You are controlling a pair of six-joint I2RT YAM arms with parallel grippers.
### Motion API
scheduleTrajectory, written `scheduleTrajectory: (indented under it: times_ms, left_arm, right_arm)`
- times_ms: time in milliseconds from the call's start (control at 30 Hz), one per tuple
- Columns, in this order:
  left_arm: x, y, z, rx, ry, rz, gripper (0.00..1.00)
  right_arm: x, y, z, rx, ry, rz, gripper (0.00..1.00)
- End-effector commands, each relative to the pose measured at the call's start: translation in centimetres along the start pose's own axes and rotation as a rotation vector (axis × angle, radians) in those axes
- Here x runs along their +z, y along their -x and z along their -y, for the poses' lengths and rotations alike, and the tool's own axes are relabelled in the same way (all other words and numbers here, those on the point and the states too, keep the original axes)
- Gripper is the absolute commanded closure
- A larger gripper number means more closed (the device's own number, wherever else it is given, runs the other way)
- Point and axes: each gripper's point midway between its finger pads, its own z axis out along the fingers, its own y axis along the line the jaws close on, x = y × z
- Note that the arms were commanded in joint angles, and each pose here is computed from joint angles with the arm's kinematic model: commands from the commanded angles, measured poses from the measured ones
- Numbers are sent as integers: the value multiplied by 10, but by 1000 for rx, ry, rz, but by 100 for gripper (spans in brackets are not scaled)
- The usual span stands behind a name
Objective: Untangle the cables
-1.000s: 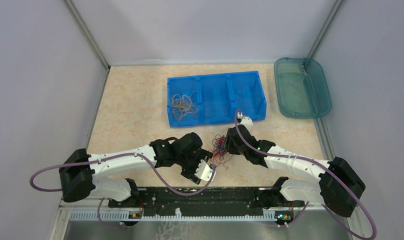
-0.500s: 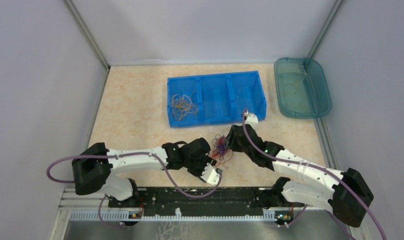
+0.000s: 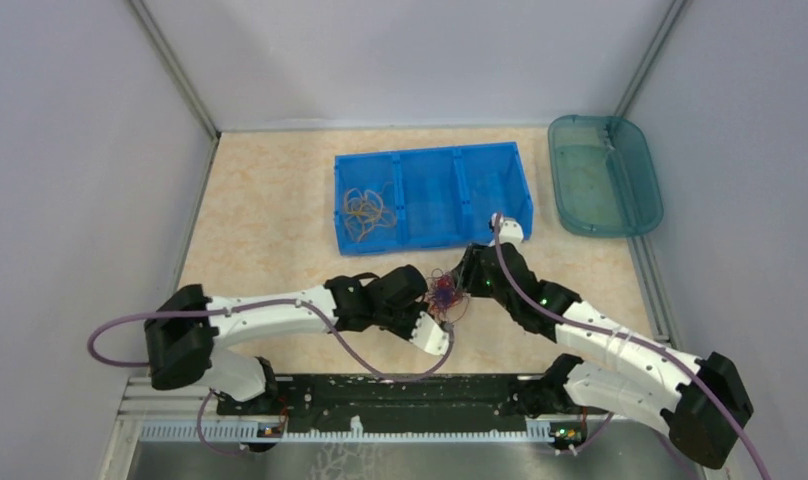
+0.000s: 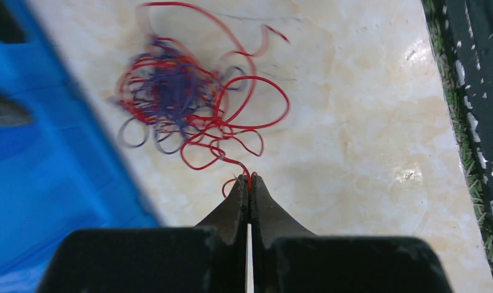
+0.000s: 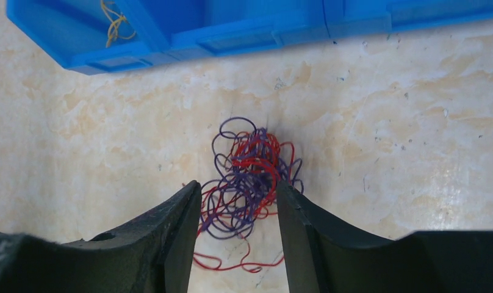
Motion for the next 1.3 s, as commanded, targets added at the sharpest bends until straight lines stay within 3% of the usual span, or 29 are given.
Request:
scheduleTrajectory:
  times_ms: [0, 167, 433, 767, 1267]
  left_arm:
    - [-64, 33, -23, -47, 56, 81, 100]
    - [-119, 54, -39, -28, 128, 171, 100]
    - [-166, 60, -58, -133, 237, 208, 100]
    - [-186, 63, -68, -210, 216, 211, 100]
    - [-194, 71, -74, -211, 177, 199, 100]
  right_arm:
    - [-14, 40, -29, -29, 142, 95, 49]
    - [-29, 54, -53, -151, 295, 161, 35]
    - [-79, 71, -86, -295, 611, 398, 23]
    - [-97, 48, -119, -520, 777, 427, 22]
    - [-91, 38, -165, -579, 874, 450, 25]
